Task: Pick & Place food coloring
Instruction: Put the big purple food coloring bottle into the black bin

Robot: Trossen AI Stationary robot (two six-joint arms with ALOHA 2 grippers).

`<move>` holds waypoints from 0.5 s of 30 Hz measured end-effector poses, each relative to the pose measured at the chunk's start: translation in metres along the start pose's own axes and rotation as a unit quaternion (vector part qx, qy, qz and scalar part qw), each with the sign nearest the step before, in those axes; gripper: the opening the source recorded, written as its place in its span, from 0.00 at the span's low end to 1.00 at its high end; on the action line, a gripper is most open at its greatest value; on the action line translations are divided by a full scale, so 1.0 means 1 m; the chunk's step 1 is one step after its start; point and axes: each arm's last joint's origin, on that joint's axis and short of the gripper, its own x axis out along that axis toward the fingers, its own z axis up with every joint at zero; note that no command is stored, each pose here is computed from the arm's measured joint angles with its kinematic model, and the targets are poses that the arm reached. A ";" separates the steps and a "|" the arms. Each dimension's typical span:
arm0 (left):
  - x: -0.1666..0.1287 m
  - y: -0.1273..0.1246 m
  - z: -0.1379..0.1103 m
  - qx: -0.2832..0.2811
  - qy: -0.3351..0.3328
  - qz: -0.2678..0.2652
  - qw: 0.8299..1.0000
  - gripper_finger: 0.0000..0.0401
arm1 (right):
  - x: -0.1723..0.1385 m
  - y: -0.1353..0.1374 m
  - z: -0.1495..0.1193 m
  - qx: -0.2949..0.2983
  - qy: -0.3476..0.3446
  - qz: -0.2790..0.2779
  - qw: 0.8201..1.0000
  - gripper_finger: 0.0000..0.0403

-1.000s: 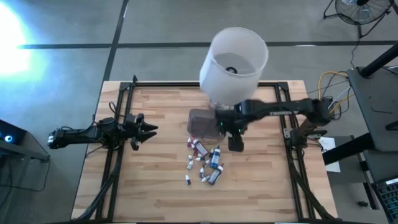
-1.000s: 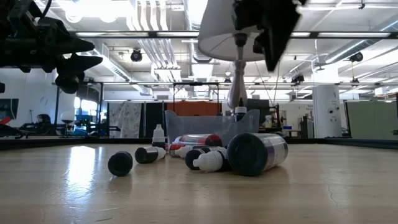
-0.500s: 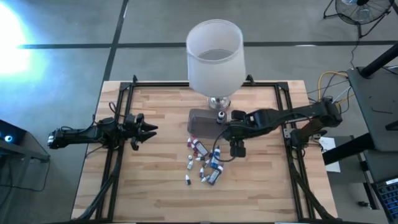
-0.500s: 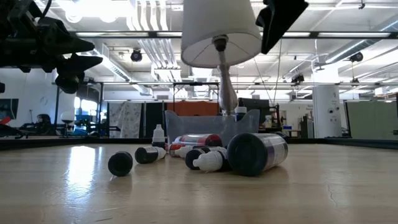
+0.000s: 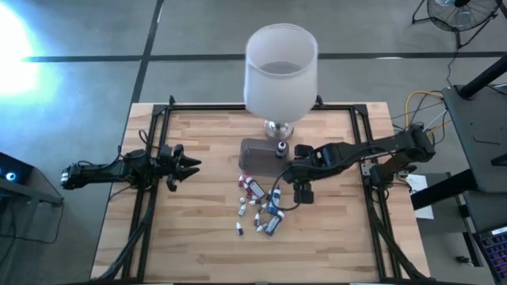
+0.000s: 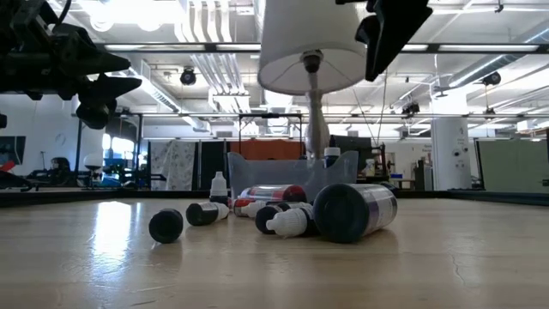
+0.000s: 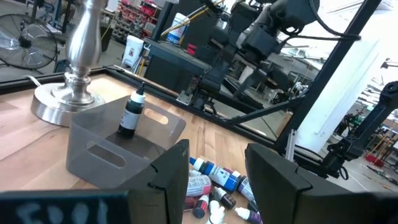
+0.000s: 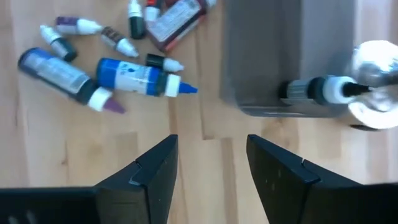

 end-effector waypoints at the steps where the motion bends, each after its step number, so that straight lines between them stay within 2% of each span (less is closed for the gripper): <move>1: 0.000 0.000 0.000 0.000 0.000 0.000 1.000 0.34 | 0.002 0.003 -0.002 -0.014 0.005 0.007 1.000 0.46; 5: 0.000 0.000 0.000 0.000 0.000 0.000 1.000 0.34 | 0.016 0.024 -0.017 -0.106 0.034 0.063 0.992 0.46; 8: 0.000 0.000 0.000 0.000 0.000 0.000 1.000 0.34 | 0.032 0.045 -0.028 -0.214 0.026 0.116 0.969 0.46; 11: 0.000 0.000 0.000 0.000 0.000 0.000 1.000 0.34 | 0.049 0.065 -0.032 -0.311 -0.006 0.127 0.942 0.46; 13: 0.000 0.000 0.000 0.000 0.000 0.000 1.000 0.34 | 0.059 0.075 -0.034 -0.341 -0.012 0.130 0.931 0.46; 15: 0.000 0.000 0.000 0.000 0.000 0.000 1.000 0.34 | 0.070 0.081 -0.033 -0.350 -0.015 0.131 0.927 0.46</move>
